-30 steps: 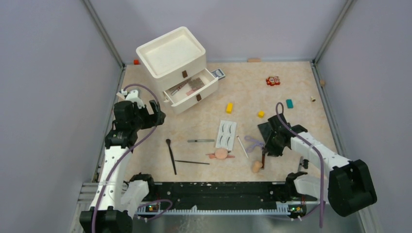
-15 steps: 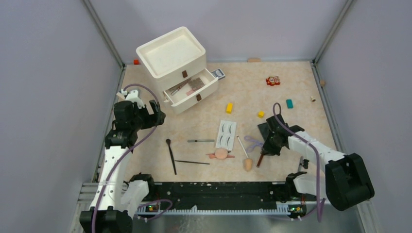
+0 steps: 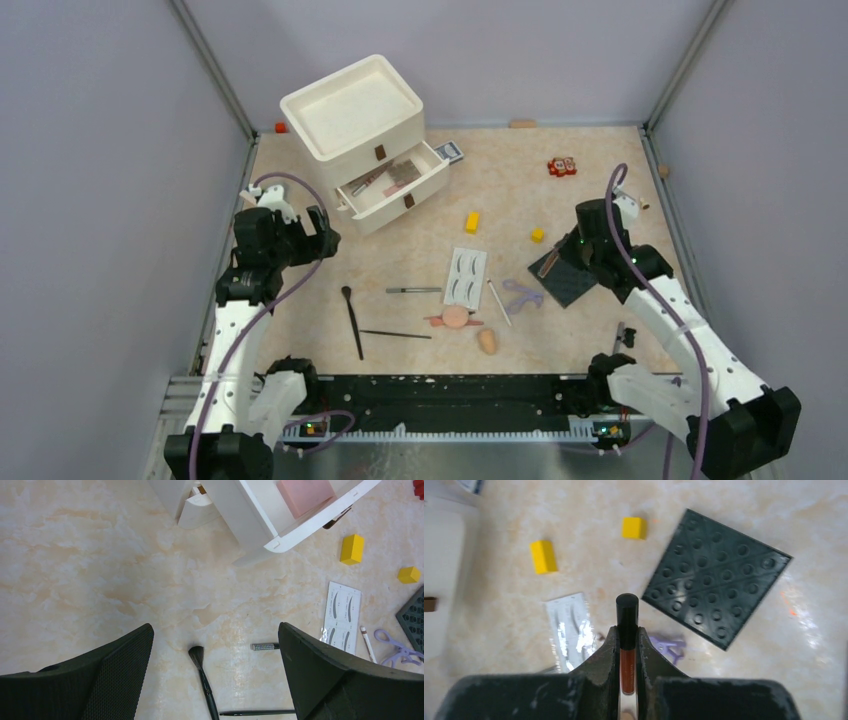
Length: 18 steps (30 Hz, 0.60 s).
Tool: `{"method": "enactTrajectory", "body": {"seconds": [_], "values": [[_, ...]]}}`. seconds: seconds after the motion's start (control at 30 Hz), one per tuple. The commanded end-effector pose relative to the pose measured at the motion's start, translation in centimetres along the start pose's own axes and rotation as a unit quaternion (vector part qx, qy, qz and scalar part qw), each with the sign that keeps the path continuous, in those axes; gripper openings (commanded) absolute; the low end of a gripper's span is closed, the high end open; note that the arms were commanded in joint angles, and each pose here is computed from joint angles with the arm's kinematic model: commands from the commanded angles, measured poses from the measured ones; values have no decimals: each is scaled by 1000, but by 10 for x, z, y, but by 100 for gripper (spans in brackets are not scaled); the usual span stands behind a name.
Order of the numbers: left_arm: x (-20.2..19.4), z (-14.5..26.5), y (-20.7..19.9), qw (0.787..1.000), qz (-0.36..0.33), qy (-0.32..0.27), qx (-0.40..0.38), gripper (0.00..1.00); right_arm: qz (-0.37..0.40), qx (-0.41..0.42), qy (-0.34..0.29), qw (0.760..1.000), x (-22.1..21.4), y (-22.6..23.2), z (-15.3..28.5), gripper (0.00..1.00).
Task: Organize the makeup
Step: Pick up the makeup from the corner of the board.
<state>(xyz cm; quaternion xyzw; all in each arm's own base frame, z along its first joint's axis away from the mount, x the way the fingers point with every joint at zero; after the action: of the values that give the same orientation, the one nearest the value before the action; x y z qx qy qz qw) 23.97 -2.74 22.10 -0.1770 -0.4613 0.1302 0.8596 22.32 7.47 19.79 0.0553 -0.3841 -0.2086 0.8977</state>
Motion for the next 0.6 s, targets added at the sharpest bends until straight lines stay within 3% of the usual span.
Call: {"method": "enactTrajectory", "body": {"seconds": [0.0,0.23,0.57], "values": [[11,4,-4,1000,-10,-27,-12,99,-66,142,-40,987,28,59,2,0],[12,6,-4,999,-11,-32,-9,99,-102,265,-25,959,44,155,-10,0],[12,6,-4,999,-11,-34,-10,99,-131,363,-27,922,64,268,-17,0]]}}
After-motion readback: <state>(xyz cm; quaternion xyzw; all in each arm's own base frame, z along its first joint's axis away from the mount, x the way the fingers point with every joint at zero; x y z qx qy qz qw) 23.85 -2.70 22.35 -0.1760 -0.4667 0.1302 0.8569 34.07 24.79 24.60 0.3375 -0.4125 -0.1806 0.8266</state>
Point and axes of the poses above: each gripper's point midway between its finger pads, its own z axis back along the fingers, its own y axis along the line the jaws close on, x = y × z, the point moved 5 cm from there along z, back along the fingers, and after that the axes turned 7 degrees about z, right-handed, at the moved point
